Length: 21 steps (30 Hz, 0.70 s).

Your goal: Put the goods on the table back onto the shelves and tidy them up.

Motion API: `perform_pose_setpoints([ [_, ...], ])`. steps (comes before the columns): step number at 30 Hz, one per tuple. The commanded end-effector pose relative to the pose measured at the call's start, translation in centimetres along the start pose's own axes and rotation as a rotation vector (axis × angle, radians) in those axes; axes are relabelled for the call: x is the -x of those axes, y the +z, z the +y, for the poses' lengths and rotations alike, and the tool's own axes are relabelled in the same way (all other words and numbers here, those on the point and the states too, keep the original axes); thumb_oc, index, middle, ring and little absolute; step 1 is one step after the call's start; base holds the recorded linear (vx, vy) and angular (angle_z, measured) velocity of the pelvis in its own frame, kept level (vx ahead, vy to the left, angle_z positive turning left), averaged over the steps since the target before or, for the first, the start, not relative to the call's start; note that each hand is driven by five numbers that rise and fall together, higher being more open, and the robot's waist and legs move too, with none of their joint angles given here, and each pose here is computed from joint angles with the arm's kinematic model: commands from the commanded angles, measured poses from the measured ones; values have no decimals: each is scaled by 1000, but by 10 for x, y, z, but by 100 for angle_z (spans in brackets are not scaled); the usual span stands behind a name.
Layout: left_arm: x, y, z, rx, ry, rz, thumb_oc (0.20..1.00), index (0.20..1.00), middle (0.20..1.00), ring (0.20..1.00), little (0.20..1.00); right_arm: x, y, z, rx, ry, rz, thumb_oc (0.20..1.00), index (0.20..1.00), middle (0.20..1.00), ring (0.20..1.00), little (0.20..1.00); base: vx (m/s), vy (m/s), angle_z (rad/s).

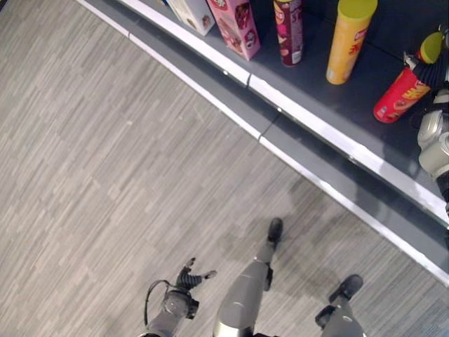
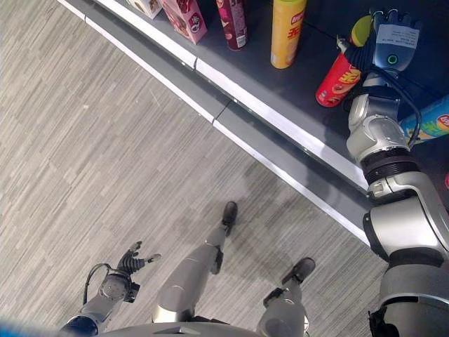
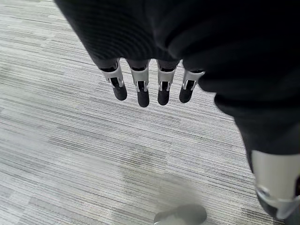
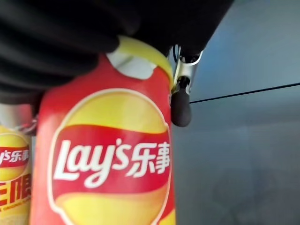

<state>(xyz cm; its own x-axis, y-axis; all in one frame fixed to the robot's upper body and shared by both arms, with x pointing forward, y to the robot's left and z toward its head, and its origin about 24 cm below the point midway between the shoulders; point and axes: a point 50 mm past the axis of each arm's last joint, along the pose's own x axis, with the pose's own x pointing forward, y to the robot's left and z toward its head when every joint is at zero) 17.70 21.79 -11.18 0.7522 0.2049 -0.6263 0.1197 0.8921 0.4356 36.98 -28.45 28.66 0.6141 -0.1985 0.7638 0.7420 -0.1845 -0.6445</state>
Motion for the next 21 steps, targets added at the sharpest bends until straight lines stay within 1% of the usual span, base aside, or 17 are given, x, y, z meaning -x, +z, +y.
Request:
perform_pose_setpoints([
  [1,-2,3,4,-36,15,-17,1000,1000,1000,1000,1000,-20,-4,-25,66,-107,-37,200,200,200,200,200,0,0,0],
  [21,-2,3,5,-33,20,-15,1000,1000,1000,1000,1000,-17,-1,-20,91,-80,-60,200,200,200,200,200,0,0,0],
])
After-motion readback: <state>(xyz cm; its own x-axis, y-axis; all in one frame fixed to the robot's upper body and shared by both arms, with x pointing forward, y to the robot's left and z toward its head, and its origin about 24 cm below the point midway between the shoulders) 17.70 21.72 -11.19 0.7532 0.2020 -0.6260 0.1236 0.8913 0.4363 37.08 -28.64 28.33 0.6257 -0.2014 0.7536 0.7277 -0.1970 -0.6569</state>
